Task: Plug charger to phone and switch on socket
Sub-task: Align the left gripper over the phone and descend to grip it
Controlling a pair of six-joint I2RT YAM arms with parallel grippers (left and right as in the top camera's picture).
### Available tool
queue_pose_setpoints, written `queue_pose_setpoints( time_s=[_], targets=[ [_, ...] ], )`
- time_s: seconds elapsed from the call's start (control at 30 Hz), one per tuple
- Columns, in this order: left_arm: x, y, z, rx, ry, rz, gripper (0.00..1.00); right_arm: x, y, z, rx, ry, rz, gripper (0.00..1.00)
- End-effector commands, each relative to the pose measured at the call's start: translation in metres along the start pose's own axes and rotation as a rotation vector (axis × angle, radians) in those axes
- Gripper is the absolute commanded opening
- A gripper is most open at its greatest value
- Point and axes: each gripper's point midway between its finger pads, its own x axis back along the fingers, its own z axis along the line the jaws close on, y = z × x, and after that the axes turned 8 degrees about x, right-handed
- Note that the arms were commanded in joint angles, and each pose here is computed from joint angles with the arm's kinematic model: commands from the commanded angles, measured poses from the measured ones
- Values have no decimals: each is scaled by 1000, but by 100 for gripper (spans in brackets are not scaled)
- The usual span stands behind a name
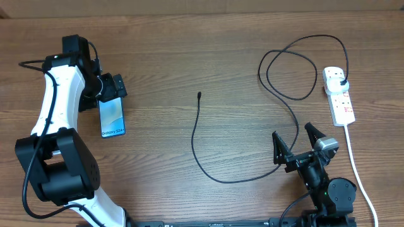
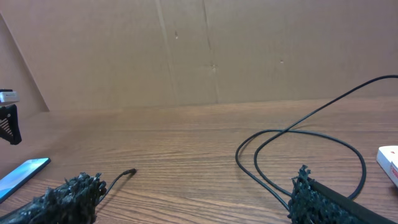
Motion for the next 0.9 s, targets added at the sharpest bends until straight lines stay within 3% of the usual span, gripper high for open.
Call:
queue_pose_setpoints(
  time_s=[0.0, 0.47, 0.73, 0.87],
  targets=[
    [-5, -1, 3, 20, 9, 10, 100, 0, -1, 0, 3, 1, -7, 100],
    [-12, 12, 10, -131, 52, -51, 100, 0, -1, 0, 3, 1, -7, 100],
    [-16, 17, 12, -146, 66, -69, 100, 0, -1, 0, 3, 1, -7, 100],
    [-40, 12, 15, -143, 76, -12, 100, 0, -1, 0, 3, 1, -7, 100]
  ],
)
